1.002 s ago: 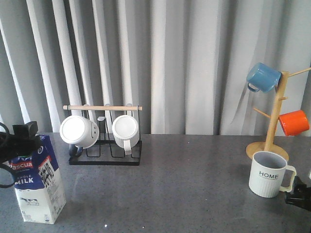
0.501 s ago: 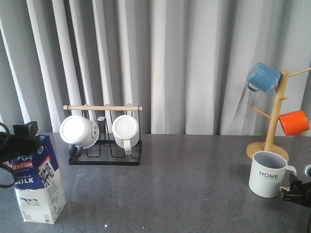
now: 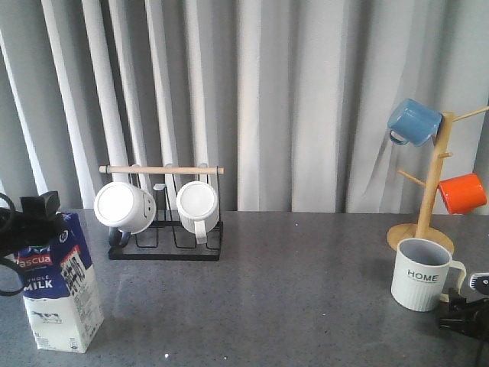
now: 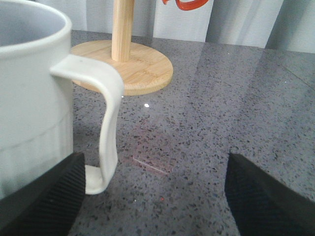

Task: Place milk next to cup
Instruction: 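Grasp the white HOME mug with the right gripper and slide it toward the table center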

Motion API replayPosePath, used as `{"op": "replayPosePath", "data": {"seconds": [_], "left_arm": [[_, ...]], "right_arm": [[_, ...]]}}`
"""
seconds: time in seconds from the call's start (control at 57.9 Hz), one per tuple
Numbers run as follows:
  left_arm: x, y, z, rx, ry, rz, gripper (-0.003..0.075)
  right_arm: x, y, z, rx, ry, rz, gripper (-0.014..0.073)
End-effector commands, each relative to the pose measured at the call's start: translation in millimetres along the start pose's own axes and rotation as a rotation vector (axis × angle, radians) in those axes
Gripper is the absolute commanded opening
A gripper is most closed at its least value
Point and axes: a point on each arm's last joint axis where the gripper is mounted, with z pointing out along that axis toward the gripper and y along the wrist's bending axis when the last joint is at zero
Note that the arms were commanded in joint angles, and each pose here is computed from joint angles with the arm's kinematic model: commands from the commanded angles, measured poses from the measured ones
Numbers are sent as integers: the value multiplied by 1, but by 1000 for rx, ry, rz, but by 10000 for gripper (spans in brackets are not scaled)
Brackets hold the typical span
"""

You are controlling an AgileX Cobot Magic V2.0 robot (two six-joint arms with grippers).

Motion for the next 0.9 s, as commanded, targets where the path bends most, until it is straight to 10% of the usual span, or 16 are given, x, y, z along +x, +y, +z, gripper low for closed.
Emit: {"op": "replayPosePath", "data": {"seconds": [0.0, 0.363, 0.467, 0.657, 0.881], "left_arm": [[-22, 0, -6, -18, -102, 0, 576], [-22, 0, -6, -18, -102, 0, 576], [-22, 0, -6, -18, -102, 0, 576], [-22, 0, -6, -18, -102, 0, 576], [-22, 0, -6, -18, -102, 0, 576]], "right_arm": [[-30, -5, 3, 23, -149, 1, 560], [-29, -4, 25, 20, -138, 13, 545], [-30, -3, 30, 17, -138, 41, 437], [-43, 3, 37, -69, -146, 98, -19], [-64, 29, 28, -214, -160, 200, -7]]}}
